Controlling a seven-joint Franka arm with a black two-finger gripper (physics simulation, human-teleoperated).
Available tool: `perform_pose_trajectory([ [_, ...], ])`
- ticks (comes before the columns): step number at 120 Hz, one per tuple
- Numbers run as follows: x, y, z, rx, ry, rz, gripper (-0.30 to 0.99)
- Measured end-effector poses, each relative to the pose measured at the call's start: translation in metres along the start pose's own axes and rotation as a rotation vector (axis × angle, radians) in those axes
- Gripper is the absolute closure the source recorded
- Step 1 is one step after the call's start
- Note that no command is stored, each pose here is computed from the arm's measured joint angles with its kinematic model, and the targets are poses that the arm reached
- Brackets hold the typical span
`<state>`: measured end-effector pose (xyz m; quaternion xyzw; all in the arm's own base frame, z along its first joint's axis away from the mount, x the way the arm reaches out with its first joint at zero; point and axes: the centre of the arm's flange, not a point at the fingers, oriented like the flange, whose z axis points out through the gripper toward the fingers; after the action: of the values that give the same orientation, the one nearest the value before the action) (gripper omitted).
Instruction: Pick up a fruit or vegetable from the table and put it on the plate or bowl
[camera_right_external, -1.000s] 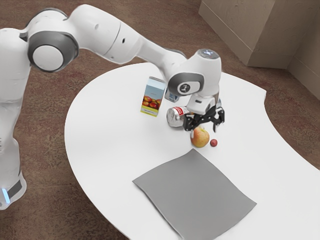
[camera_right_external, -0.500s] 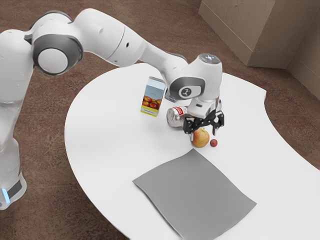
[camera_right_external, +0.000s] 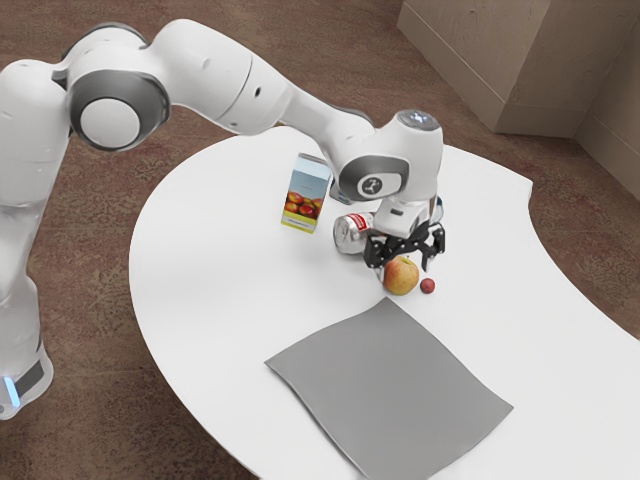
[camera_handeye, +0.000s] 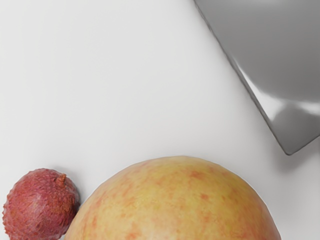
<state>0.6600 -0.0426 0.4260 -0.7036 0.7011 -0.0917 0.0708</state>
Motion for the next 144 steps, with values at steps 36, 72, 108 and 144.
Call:
perform_pose_trajectory([
  [36, 0.0, -0.001, 0.005, -0.006, -0.001, -0.002, 0.07],
  [72, -0.007, -0.003, 0.007, -0.004, 0.001, -0.022, 0.31],
  [108, -0.008, -0.008, -0.002, 0.02, 0.013, -0.035, 0.27],
  [144, 0.009, -0.001, -0.107, 0.088, 0.04, -0.009, 0.28],
])
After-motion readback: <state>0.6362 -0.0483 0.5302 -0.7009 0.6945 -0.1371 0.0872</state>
